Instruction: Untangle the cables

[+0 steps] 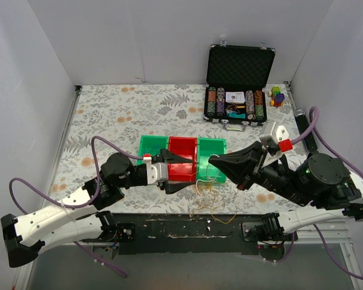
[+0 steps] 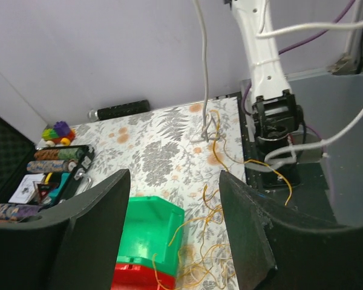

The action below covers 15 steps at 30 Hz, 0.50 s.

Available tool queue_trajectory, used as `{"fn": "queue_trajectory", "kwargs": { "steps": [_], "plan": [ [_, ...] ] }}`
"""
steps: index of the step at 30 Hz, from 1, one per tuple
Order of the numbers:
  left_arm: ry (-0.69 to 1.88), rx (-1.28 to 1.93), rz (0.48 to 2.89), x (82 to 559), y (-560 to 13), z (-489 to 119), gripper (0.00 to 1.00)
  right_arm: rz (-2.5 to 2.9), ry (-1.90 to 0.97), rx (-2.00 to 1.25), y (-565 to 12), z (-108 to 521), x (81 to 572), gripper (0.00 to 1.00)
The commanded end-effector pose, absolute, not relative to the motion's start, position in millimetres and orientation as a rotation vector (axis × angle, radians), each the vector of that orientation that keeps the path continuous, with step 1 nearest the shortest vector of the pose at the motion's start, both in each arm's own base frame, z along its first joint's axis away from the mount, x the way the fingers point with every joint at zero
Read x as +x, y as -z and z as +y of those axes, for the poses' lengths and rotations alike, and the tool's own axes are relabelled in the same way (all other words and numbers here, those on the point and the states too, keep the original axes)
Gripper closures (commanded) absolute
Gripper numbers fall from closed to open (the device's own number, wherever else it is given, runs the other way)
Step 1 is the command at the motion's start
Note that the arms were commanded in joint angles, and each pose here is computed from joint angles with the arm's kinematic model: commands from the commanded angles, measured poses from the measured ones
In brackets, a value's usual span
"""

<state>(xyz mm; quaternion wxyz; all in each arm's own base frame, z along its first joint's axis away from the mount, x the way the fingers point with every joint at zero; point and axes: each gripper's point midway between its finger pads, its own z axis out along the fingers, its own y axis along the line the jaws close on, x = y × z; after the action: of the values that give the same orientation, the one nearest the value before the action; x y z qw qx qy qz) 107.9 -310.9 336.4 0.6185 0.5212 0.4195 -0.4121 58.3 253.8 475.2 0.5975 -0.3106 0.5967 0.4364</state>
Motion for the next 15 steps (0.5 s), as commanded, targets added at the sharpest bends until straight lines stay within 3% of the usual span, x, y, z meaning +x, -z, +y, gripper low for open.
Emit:
{"fn": "queue_trajectory", "kwargs": {
  "steps": [1, 3, 6, 12, 15],
  "plan": [
    [1.089, 1.210, 0.896, 85, -358, -313, 0.36, 1.341, -1.103, -0.706, -490, 264, 46, 0.99],
    [1.110, 1.214, 0.877, 81, -363, -314, 0.24, 1.345, -1.106, -0.715, -487, 267, 45, 0.99],
    [1.126, 1.214, 0.857, 79, -371, -315, 0.18, 1.348, -1.114, -0.732, -483, 273, 41, 0.99],
    [1.241, 1.191, 0.834, 66, -395, -316, 0.16, 1.358, -1.110, -0.761, -474, 284, 37, 0.99],
    [1.334, 1.211, 0.819, 52, -403, -315, 0.24, 1.366, -1.104, -0.774, -470, 290, 35, 0.99]
  ]
}}
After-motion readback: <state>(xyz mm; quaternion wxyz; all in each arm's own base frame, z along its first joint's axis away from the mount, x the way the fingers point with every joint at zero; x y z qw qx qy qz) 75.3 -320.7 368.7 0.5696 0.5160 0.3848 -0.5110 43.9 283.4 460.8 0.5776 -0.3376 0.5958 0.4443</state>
